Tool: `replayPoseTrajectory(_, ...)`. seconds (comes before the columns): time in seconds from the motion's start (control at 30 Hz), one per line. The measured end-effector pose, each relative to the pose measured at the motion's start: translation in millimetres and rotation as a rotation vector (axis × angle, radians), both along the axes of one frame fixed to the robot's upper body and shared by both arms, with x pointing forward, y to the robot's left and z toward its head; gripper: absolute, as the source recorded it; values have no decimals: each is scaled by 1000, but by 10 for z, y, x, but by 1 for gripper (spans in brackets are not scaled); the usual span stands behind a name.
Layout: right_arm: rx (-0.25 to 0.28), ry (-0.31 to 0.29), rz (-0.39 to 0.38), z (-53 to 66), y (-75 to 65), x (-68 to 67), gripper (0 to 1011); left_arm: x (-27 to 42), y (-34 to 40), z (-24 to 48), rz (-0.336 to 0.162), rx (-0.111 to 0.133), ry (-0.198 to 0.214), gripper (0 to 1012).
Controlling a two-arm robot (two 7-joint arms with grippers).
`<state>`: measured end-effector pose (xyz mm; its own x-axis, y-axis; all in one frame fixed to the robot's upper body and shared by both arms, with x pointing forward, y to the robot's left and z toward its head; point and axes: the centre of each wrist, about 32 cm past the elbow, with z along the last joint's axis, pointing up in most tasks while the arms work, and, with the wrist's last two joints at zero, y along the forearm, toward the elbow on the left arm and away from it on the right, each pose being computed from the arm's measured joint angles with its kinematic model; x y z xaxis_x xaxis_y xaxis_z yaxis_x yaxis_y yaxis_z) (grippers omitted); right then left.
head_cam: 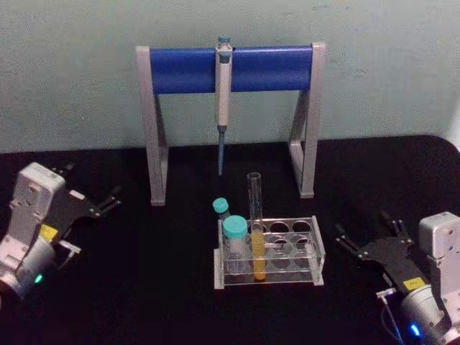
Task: Pick up the test tube from the test tube rack, shake it, then place it back into the test tube rack.
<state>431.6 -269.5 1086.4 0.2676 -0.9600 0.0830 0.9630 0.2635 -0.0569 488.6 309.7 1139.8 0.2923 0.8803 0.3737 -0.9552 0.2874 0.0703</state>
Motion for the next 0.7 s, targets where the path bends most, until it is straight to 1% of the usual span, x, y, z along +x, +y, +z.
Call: replayPoseTrajectory(0.7,1,0,0,0,-1,0,1000,0,0,0,0,0,0,1001)
